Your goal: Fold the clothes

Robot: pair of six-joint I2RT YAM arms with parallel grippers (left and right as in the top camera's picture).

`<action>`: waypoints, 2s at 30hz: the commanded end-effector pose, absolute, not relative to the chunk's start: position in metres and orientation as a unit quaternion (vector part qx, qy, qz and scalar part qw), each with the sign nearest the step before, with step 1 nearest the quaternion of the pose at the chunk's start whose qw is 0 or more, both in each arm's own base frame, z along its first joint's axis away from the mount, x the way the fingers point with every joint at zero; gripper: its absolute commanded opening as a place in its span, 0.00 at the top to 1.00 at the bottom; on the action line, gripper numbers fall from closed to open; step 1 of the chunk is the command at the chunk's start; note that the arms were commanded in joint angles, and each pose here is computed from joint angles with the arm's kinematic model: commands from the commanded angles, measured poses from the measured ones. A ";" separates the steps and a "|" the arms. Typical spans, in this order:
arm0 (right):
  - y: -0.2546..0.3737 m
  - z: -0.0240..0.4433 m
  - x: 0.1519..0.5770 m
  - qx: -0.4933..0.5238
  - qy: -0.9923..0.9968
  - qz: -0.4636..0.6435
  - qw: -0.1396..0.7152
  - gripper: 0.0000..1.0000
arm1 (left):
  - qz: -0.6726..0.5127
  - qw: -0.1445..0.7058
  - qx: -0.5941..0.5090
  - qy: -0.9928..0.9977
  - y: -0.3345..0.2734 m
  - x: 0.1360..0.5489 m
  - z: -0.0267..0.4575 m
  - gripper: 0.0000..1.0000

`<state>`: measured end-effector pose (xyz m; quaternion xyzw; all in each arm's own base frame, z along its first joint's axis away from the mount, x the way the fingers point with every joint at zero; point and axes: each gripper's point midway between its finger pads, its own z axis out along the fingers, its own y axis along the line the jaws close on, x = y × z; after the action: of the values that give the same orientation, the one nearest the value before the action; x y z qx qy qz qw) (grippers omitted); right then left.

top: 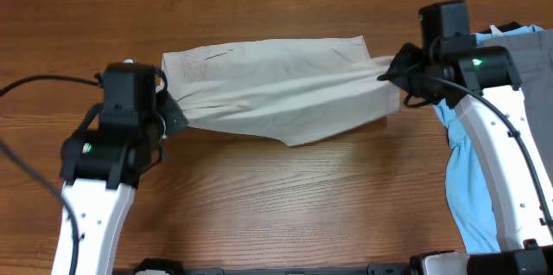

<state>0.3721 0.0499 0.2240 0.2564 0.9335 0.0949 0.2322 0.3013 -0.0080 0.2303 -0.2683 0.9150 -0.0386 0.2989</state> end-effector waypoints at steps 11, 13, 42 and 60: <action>0.051 0.181 0.419 0.254 0.939 0.090 0.214 0.96 | 0.058 0.331 -0.369 0.867 0.051 0.360 0.207 0.96; 0.053 0.171 0.427 0.254 0.939 0.090 0.213 0.96 | 0.058 0.333 -0.377 0.862 0.057 0.365 0.205 0.96; 0.120 0.205 0.489 0.071 0.917 0.265 0.289 0.46 | -0.114 0.356 -0.211 0.903 0.006 0.451 0.212 0.59; 0.116 0.060 0.419 0.096 0.960 0.216 0.152 0.96 | -0.108 0.237 -0.185 0.947 -0.020 0.480 0.058 0.96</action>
<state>0.4282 0.1178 0.0784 0.0981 0.9564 0.2234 0.1606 0.4788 -0.0163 0.0796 -0.1983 0.9418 -0.1069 0.2494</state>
